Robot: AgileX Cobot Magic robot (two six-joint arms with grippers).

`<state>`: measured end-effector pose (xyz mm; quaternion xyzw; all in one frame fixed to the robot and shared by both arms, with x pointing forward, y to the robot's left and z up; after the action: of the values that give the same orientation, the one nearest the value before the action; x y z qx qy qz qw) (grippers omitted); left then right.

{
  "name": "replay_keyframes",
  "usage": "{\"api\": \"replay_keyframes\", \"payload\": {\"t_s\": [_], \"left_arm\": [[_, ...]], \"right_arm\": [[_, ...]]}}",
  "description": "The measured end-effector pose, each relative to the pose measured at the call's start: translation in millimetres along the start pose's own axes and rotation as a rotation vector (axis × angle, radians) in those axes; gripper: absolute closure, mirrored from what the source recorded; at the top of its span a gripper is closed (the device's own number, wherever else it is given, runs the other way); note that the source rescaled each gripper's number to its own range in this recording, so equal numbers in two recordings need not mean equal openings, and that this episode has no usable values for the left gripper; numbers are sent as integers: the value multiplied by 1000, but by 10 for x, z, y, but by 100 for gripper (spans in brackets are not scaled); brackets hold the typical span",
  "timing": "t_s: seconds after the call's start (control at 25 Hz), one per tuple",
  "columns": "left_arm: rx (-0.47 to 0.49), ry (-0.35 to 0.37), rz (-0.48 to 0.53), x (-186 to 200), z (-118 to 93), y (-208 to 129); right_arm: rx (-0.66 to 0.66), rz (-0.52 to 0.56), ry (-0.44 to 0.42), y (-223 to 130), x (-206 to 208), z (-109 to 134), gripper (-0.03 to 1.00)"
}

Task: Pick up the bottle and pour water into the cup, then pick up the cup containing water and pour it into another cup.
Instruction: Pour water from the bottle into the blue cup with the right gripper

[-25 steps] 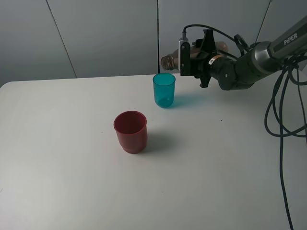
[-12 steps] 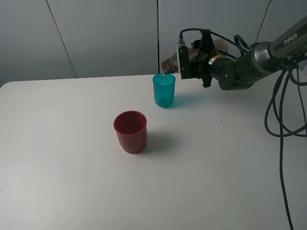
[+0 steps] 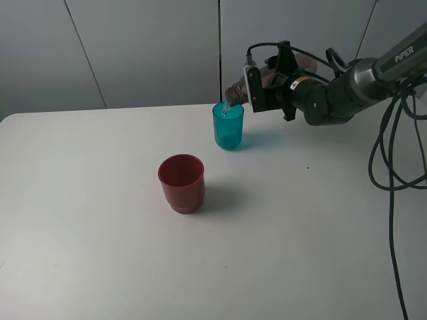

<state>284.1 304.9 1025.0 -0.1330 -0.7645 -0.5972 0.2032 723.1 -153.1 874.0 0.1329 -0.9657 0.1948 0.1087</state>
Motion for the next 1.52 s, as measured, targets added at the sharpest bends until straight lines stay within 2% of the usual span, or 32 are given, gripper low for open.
{"api": "replay_keyframes", "payload": {"t_s": [0.64, 1.52], "left_arm": [[0, 0, 0, 0, 0, 0], [0, 0, 0, 0, 0, 0]], "right_arm": [[70, 15, -4, -58, -3, 5, 96], [179, 20, -53, -59, -2, -71, 96]]}}
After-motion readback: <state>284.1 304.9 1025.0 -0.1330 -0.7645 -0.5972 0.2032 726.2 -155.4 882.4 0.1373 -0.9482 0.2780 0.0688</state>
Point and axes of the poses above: a point on each arm's last joint axis where the gripper is mounted, x pointing back along that axis away from the gripper, z along the wrist's bending axis when the last joint is at zero, y = z × x, the point moved 6 cm from there along -x, pointing out along that axis toward the gripper, and after that the axes turned 13 degrees about x, right-handed, at the moved point
